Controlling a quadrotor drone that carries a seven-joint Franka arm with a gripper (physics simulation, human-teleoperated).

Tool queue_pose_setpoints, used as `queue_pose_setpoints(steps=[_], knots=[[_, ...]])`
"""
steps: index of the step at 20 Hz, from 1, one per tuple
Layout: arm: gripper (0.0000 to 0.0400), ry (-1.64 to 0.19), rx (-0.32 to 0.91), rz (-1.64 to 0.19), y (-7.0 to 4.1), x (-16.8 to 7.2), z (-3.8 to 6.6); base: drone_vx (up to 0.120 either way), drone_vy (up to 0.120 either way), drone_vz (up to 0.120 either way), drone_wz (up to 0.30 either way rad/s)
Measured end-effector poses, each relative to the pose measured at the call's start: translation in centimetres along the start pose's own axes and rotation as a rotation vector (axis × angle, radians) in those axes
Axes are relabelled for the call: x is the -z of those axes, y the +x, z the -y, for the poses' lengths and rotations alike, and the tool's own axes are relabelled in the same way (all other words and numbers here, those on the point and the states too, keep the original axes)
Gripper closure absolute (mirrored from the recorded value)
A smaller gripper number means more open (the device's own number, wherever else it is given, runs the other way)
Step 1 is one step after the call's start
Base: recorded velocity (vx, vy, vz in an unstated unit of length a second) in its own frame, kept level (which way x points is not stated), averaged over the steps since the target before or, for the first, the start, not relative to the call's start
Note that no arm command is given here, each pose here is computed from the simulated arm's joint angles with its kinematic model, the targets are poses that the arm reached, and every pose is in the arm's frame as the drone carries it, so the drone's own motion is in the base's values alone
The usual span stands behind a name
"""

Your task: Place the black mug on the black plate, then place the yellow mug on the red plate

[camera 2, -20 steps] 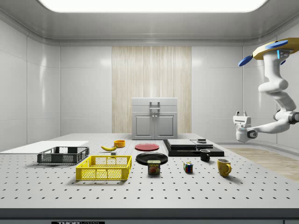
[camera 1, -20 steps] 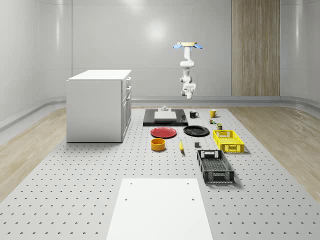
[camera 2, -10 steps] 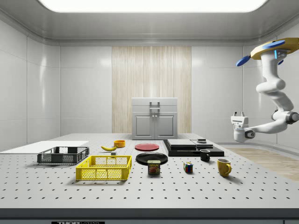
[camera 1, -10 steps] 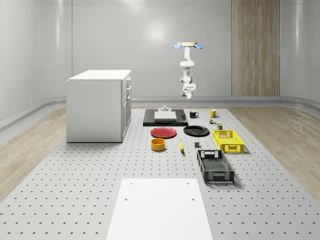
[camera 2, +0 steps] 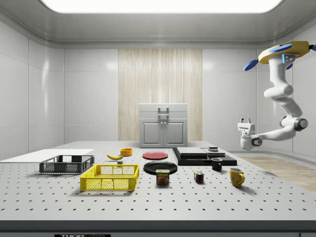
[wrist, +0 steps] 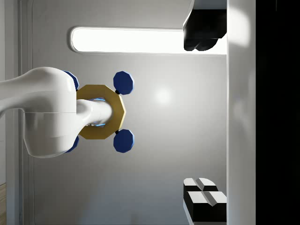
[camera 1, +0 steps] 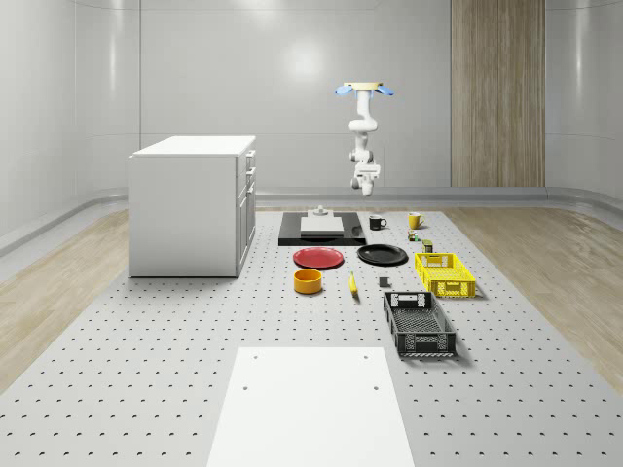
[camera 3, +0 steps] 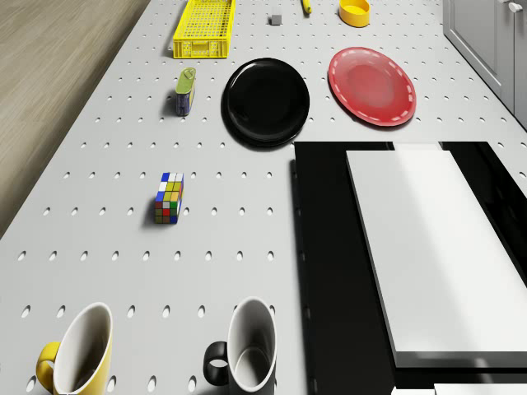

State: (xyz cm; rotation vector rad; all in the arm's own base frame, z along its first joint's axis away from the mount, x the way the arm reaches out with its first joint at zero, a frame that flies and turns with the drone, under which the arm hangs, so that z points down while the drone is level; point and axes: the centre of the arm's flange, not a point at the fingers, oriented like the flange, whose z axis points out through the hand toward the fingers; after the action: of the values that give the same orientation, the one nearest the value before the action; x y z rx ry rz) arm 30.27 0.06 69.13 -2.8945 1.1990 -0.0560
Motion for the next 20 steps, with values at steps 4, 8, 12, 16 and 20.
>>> queue_pose_setpoints(steps=[4, 8, 12, 16, 20], knots=[[0.0, -0.002, 0.0, -0.006, -0.1, 0.0, 0.0, 0.12, 0.0, 0.0, 0.0], [0.0, -0.008, 0.0, -0.017, -0.2, 0.0, 0.1, 0.11, 0.0, 0.0, 0.0], [0.0, -0.023, 0.0, -0.035, -0.4, 0.0, 0.2, 0.0, 0.0, 0.0, 0.0], [0.0, -0.053, 0.001, -0.07, -0.7, 0.0, 0.5, 0.0, 0.0, 0.0, 0.0], [0.0, -0.114, 0.002, -0.135, -1.3, -0.2, 1.1, 0.0, 0.0, 0.0, 0.0]])
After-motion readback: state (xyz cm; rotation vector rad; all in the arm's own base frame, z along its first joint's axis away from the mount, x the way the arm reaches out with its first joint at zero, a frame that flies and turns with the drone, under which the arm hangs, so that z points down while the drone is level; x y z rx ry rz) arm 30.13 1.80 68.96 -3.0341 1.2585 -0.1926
